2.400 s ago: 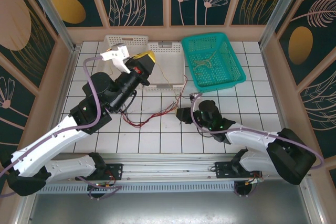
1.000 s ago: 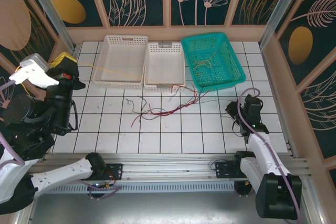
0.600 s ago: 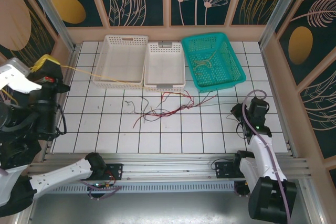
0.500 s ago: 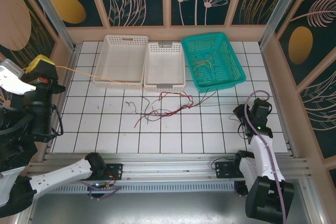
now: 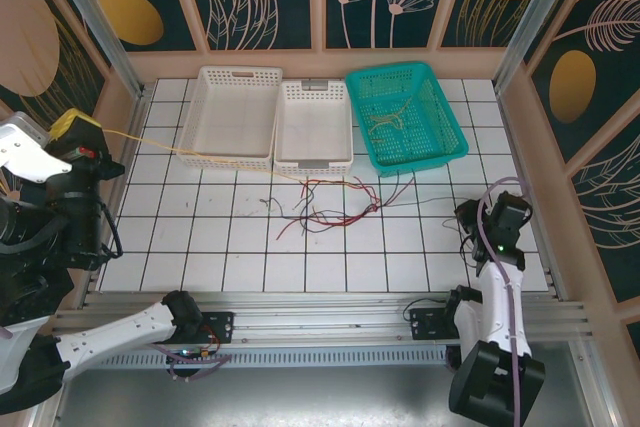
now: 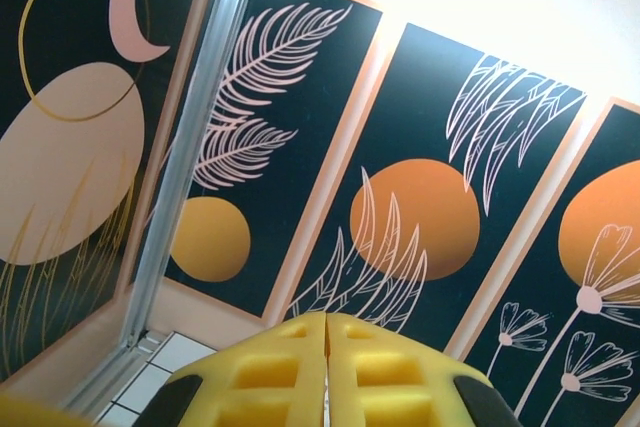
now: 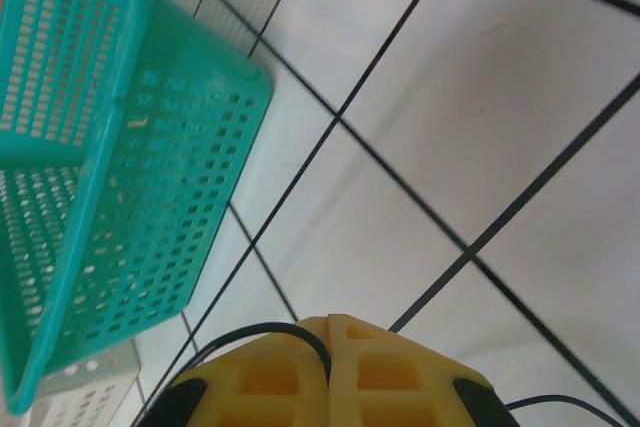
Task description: Untangle the cables
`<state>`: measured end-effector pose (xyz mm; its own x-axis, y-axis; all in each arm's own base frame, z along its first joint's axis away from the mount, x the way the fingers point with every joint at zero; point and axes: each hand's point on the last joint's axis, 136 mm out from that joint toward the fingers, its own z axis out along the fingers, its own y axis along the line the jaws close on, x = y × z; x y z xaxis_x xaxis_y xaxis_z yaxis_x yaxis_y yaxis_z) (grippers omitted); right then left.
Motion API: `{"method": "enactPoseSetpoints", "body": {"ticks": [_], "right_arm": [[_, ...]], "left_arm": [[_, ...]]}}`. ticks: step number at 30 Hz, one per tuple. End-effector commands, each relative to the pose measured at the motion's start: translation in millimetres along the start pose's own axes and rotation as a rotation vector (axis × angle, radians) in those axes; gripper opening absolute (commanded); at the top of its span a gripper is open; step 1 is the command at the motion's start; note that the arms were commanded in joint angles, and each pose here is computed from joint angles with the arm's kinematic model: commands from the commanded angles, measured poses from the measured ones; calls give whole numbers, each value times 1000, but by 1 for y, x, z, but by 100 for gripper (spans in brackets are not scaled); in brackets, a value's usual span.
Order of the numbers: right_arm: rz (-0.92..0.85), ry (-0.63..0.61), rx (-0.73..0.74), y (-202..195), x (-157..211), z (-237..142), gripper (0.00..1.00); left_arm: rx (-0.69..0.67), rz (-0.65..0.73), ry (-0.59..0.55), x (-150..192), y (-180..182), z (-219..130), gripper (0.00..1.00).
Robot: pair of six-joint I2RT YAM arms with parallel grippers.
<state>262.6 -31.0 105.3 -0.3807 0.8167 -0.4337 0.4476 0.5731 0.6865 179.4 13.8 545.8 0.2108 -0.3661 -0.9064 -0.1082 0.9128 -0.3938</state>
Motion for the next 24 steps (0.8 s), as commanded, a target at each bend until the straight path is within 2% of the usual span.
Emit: {"method": "enactPoseSetpoints", "body": {"ticks": [1, 2, 7, 12, 17, 24], "right_arm": [[-124, 51, -206, 45, 10, -4, 0], [-165, 63, -229, 55, 14, -5, 1], [-353, 151, -383, 105, 53, -11, 19], [-476, 238, -532, 138, 98, -21, 46], [-546, 255, -569, 142, 124, -23, 56], [-578, 252, -662, 153, 148, -31, 61]], "left_arm": [[20, 27, 61, 26, -14, 6, 0], [44, 27, 83, 38, -21, 7, 0], [111, -10, 154, 81, -47, 14, 0], [119, -19, 183, 108, -57, 18, 0], [125, -32, 200, 121, -61, 19, 0], [121, -32, 206, 125, -63, 20, 0]]}}
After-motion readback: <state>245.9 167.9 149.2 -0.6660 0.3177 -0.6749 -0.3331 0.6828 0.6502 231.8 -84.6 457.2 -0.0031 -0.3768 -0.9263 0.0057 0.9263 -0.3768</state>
